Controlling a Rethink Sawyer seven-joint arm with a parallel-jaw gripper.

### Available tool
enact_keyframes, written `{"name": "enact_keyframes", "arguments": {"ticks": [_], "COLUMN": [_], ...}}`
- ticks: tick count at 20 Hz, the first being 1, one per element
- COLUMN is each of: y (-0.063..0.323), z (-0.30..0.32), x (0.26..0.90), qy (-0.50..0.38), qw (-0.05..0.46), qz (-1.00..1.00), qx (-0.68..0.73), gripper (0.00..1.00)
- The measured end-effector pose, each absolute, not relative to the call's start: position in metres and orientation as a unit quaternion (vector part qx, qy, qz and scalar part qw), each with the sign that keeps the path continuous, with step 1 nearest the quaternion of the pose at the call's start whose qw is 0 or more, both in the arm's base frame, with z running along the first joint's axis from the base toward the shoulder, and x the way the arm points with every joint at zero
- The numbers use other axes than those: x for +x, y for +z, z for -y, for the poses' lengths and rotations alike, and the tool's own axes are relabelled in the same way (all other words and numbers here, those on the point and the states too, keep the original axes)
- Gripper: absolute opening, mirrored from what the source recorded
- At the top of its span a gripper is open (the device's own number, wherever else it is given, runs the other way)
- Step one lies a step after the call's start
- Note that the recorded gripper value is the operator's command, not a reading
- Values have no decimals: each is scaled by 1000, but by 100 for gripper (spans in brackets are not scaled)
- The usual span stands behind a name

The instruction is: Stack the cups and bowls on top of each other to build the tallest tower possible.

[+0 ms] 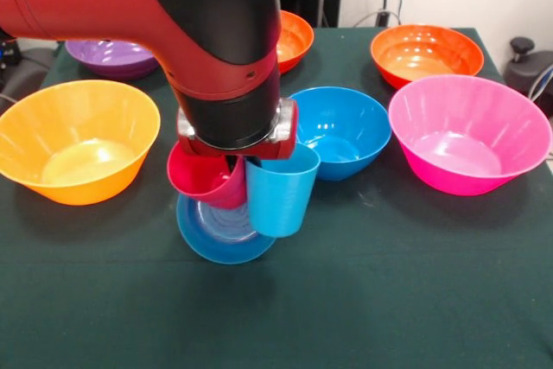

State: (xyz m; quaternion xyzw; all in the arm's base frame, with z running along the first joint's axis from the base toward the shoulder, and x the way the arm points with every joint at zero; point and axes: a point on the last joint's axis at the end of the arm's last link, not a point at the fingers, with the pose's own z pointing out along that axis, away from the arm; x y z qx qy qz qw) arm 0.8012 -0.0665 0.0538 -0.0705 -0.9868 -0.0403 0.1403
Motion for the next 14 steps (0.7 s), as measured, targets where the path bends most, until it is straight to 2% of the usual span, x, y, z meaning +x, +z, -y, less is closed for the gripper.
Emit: {"name": "enact_keyframes", "arguments": {"ticks": [8, 14], "y": [49, 28], "z": [79, 88], "x": [798, 797], "qy": [-27, -21], "qw": [143, 146], "qz": [987, 986], "qx": [-75, -82], "gripper": [0, 0]}}
